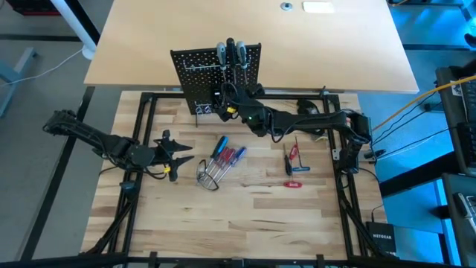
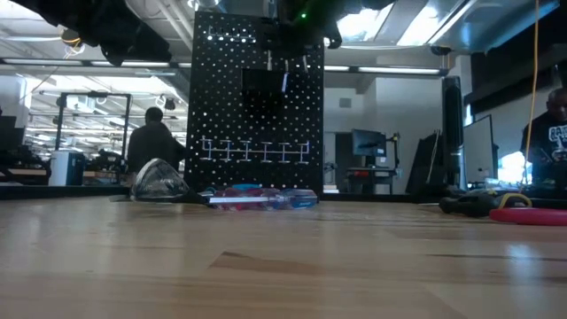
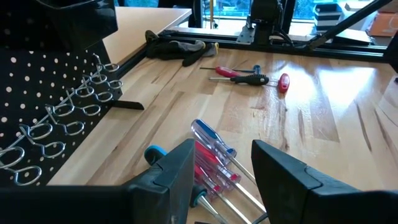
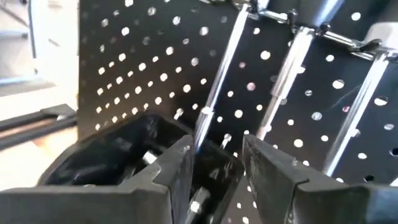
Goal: Hang tools onto peg board
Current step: Hang the black screwdriver on the peg board
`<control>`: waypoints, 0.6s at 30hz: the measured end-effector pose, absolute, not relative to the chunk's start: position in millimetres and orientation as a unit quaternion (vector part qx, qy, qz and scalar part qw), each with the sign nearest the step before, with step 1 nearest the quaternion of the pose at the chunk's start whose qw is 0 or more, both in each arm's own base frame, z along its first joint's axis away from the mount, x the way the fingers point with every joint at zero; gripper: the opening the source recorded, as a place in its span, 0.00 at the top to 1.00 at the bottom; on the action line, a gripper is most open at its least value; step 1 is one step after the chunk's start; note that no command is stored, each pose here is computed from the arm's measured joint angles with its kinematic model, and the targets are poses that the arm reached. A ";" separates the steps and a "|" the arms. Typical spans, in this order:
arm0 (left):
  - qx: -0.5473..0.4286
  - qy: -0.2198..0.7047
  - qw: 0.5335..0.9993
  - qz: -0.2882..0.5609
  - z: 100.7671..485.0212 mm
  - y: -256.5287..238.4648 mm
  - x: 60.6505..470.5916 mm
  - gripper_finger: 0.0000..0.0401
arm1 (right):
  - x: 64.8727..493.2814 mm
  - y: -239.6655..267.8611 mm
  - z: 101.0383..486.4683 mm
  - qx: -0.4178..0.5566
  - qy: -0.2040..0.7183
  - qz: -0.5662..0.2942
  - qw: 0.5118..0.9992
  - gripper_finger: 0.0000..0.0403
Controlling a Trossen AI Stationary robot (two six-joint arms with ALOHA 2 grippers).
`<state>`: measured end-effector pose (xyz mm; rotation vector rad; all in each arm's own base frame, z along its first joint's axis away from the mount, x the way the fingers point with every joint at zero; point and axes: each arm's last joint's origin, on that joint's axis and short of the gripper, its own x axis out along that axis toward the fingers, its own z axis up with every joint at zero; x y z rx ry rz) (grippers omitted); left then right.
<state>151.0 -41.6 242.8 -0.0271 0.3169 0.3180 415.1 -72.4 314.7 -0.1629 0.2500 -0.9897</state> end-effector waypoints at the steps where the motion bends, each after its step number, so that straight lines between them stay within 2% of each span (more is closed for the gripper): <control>1: -0.013 0.157 0.975 0.158 242.7 -41.6 151.0 0.63 | 414.0 -68.5 316.0 -0.081 0.124 -0.469 0.871 0.65; 9: -0.013 0.157 0.975 0.157 242.7 -41.7 150.9 0.63 | 390.8 -7.7 330.4 -0.134 0.201 -0.392 0.888 0.65; 14: -0.013 0.157 0.975 0.157 242.7 -41.7 150.9 0.63 | 364.3 36.4 332.9 -0.102 0.250 -0.324 0.907 0.65; 18: -0.016 0.156 0.975 0.157 242.9 -41.7 151.0 0.63 | 346.5 66.7 321.0 -0.088 0.305 -0.298 0.900 0.64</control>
